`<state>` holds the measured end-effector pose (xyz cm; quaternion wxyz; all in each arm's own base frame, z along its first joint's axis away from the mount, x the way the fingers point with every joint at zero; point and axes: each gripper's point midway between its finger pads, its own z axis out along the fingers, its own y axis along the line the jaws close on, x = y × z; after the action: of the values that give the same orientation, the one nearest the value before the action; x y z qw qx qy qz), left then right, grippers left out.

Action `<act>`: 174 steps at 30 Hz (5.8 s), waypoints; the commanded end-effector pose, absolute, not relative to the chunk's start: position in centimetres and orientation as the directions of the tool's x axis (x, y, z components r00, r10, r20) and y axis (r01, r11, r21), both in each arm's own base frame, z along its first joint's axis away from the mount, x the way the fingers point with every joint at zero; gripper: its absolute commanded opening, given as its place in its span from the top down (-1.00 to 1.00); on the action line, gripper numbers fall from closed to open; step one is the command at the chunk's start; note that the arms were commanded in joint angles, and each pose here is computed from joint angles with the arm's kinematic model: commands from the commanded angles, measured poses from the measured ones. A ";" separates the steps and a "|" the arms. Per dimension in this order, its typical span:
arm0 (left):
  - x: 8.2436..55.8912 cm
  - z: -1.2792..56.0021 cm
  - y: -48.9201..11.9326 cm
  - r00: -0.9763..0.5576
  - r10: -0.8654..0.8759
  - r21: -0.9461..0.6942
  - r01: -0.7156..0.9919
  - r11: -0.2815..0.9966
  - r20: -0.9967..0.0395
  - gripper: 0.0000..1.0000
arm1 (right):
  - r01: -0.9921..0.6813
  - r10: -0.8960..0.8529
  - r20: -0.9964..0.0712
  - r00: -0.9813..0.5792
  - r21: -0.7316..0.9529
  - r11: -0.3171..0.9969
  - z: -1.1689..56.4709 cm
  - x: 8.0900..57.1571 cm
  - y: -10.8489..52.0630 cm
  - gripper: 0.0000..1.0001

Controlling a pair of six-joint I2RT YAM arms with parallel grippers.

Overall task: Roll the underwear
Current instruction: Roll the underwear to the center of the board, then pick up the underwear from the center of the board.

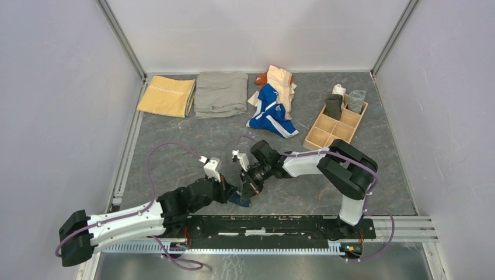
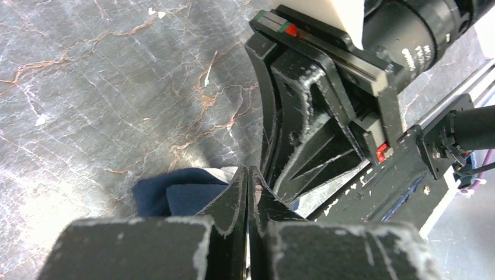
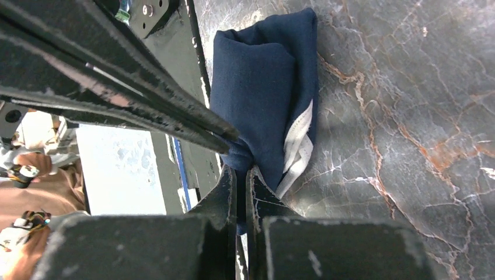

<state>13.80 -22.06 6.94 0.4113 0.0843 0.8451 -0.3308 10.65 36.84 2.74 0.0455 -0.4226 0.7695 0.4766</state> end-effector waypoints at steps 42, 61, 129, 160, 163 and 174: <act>15.5 3.5 -17.6 -0.660 -0.294 -0.457 0.083 0.886 -0.691 0.96 | -0.521 -0.294 -0.432 -0.853 0.743 0.420 1.7 14.3 37.2 0.50; 15.7 2.5 -17.4 -0.670 -0.287 -0.423 0.044 0.905 -0.684 0.96 | -0.757 -0.383 -0.668 -0.638 0.456 0.467 5.9 18.2 35.6 0.00; 15.9 3.1 -18.0 -0.658 -0.274 -0.430 0.084 0.899 -0.701 0.96 | -0.837 -0.698 -0.526 -0.486 0.511 0.198 1.3 15.4 39.8 -0.04; 18.5 15.6 -19.6 -0.518 -0.298 -0.442 0.178 0.879 -0.802 0.42 | -0.917 -0.395 -0.841 -0.371 0.265 0.297 10.5 20.7 37.2 1.00; 18.7 14.8 -19.9 -0.525 -0.275 -0.423 0.185 0.887 -0.806 0.27 | -0.883 -0.329 -0.894 -0.304 0.135 0.449 13.4 24.1 34.0 1.00; 22.5 12.0 -20.2 -0.579 -0.177 -0.364 0.224 0.904 -0.796 0.17 | -0.330 -0.205 -0.975 -0.079 -0.169 0.929 22.2 35.4 12.3 1.00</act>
<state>21.13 -19.52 11.96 0.4579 -0.0242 0.8654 -0.2019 32.32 19.45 19.64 0.5890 -0.2499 0.7502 0.1666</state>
